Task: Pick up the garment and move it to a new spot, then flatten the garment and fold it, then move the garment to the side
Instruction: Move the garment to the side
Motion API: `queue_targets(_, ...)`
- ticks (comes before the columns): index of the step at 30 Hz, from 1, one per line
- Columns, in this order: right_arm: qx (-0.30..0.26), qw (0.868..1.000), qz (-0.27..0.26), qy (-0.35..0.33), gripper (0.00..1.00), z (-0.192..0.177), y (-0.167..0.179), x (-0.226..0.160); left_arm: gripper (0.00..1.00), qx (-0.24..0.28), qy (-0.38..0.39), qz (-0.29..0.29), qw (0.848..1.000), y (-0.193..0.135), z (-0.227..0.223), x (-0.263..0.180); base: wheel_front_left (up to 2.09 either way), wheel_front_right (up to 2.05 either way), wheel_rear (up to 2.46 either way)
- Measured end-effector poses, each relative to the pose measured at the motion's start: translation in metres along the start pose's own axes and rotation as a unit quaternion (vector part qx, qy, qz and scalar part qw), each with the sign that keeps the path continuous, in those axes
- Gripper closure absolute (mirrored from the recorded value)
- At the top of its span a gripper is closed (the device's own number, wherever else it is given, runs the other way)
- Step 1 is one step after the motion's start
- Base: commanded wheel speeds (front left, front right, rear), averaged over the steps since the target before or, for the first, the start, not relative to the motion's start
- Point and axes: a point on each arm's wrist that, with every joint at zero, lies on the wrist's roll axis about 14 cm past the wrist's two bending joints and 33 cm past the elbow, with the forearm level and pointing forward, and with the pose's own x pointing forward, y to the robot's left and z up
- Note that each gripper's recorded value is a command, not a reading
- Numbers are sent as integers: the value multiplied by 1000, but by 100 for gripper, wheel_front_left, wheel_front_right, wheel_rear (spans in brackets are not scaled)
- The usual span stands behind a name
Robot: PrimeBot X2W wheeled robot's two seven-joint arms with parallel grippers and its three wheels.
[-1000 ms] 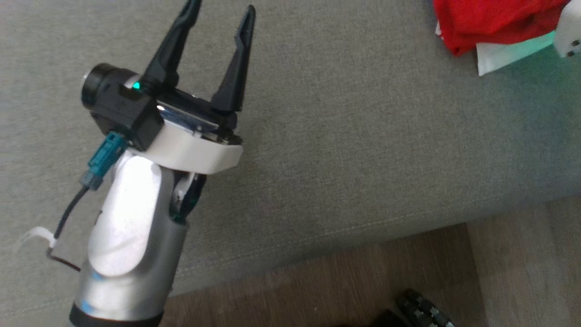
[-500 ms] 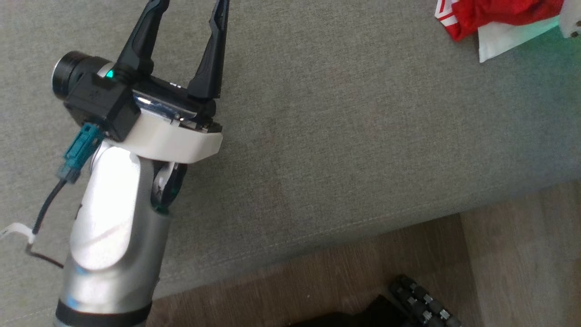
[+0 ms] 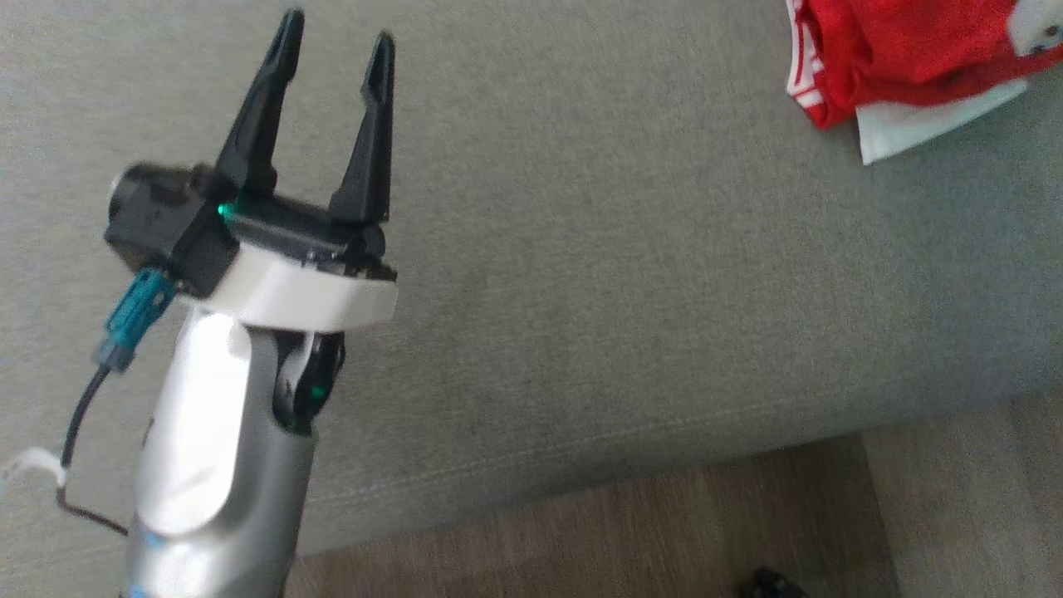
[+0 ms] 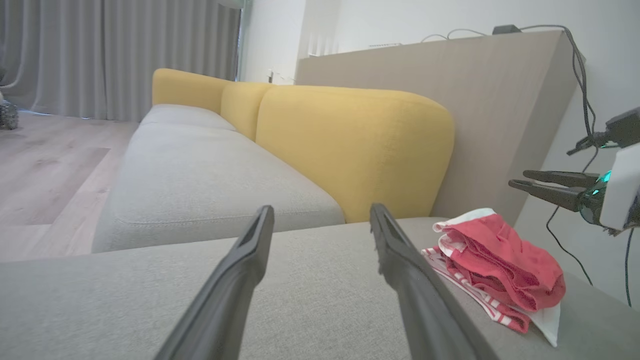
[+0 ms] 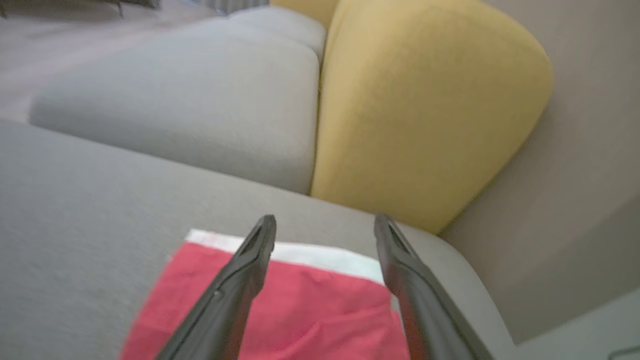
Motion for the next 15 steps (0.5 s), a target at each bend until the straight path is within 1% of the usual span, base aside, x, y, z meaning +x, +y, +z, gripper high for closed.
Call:
queue_targets(1,10,1000,5,-17,0,11,6,-1,0,-3,-4,9,1000,1,7,-5,0,0,0)
queue_targets(2,10,1000,5,-17,0,11,6,-1,0,-3,-4,9,1000,1,7,-5,0,0,0)
queue_targets(4,28,998,20,-47,0,28,22,-6,0,-6,-10,27,1000,5,19,-16,0,0,0)
queue_targets(7,58,994,49,-79,0,42,53,-15,0,-5,-13,56,998,11,34,-36,0,0,0)
queue_targets(11,91,987,86,-103,0,48,93,-34,0,2,-13,92,996,19,49,-66,0,0,0)
queue_targets(12,100,984,99,-113,0,51,109,-44,0,9,-13,109,994,22,55,-81,0,0,0)
queue_targets(15,118,978,116,-130,0,57,133,-61,0,12,-17,131,991,26,65,-102,0,0,0)
